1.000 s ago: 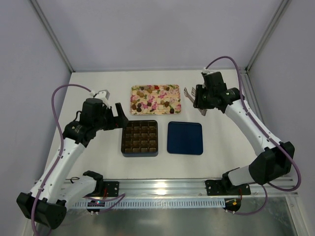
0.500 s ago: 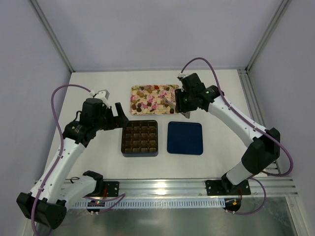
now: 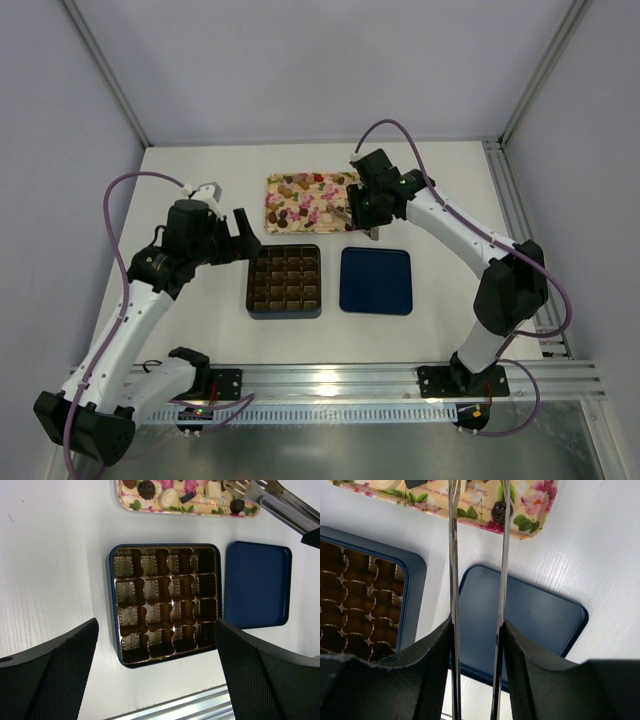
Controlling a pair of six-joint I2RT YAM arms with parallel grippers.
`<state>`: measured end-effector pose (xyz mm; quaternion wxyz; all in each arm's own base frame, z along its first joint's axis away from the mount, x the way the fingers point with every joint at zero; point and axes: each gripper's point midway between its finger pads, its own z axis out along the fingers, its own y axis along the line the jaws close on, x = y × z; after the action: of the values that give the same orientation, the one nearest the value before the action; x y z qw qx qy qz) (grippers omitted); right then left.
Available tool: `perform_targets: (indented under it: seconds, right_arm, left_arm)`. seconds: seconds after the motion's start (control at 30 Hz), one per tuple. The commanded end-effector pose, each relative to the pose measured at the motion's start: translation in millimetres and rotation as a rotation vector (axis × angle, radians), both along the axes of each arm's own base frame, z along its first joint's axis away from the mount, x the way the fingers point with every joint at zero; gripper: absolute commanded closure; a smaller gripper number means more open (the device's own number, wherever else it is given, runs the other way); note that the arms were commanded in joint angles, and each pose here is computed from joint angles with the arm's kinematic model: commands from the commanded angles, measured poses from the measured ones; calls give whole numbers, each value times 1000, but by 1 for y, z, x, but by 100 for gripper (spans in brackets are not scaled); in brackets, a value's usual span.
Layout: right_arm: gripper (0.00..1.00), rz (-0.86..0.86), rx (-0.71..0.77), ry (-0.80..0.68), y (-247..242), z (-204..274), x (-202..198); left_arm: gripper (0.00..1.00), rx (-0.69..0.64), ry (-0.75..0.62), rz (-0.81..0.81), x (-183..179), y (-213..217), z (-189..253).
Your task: Pack the chocolate
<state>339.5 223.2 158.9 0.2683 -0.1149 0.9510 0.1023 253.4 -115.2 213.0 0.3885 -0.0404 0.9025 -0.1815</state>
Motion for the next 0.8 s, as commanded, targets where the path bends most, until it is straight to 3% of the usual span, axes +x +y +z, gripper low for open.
perform_targets:
  seconds: [0.0, 0.77]
  right_arm:
    - [55, 7, 9, -58, 7, 14, 15]
    - [71, 14, -3, -56, 11, 7, 23]
  left_arm:
    - [5, -6, -43, 5, 7, -1, 8]
    - [5, -3, -36, 10, 9, -1, 6]
